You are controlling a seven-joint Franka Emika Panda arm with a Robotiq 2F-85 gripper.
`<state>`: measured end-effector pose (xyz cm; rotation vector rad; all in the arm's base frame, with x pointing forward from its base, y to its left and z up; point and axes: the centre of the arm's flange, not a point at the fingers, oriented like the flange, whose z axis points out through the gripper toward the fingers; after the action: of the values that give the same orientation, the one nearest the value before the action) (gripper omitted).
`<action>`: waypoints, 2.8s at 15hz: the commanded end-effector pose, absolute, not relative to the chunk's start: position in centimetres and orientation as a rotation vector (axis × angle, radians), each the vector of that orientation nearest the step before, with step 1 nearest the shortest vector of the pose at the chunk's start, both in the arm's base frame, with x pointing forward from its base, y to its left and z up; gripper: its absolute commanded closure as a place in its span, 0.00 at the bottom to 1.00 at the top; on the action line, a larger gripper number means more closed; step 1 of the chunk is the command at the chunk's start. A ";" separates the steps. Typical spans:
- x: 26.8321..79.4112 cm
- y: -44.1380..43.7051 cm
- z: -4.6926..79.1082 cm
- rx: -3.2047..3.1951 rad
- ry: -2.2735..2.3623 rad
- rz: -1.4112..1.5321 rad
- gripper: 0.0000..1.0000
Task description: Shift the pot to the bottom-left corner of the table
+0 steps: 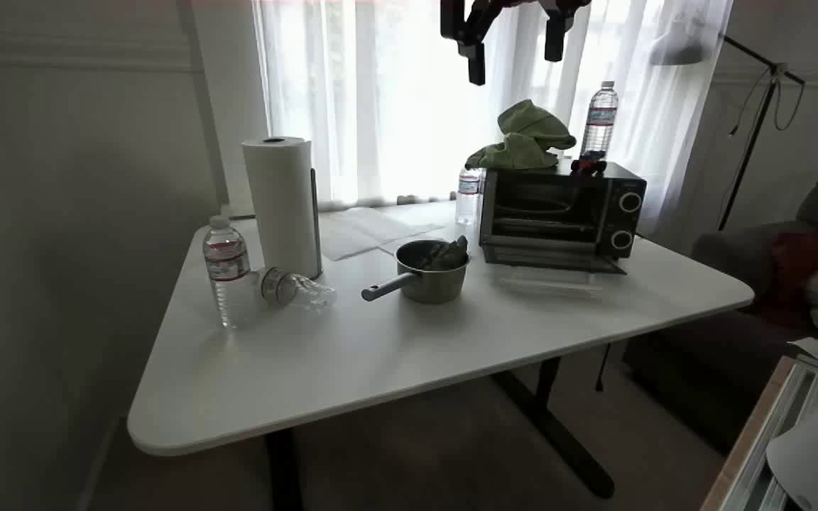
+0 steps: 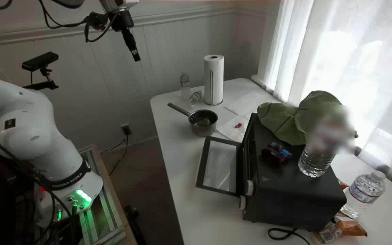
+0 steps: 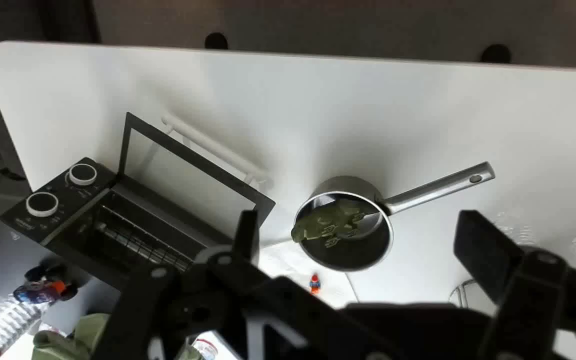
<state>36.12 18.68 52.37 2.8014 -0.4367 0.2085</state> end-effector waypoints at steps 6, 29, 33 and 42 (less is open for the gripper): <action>36.1 18.7 52.4 2.802 -0.436 0.209 0.00; 45.4 8.4 39.3 2.639 -1.506 0.157 0.00; 45.8 7.4 38.1 2.613 -1.557 0.149 0.00; 46.7 6.6 35.1 2.617 -1.602 0.092 0.00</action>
<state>46.02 7.11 37.24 2.6058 -1.5677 0.1320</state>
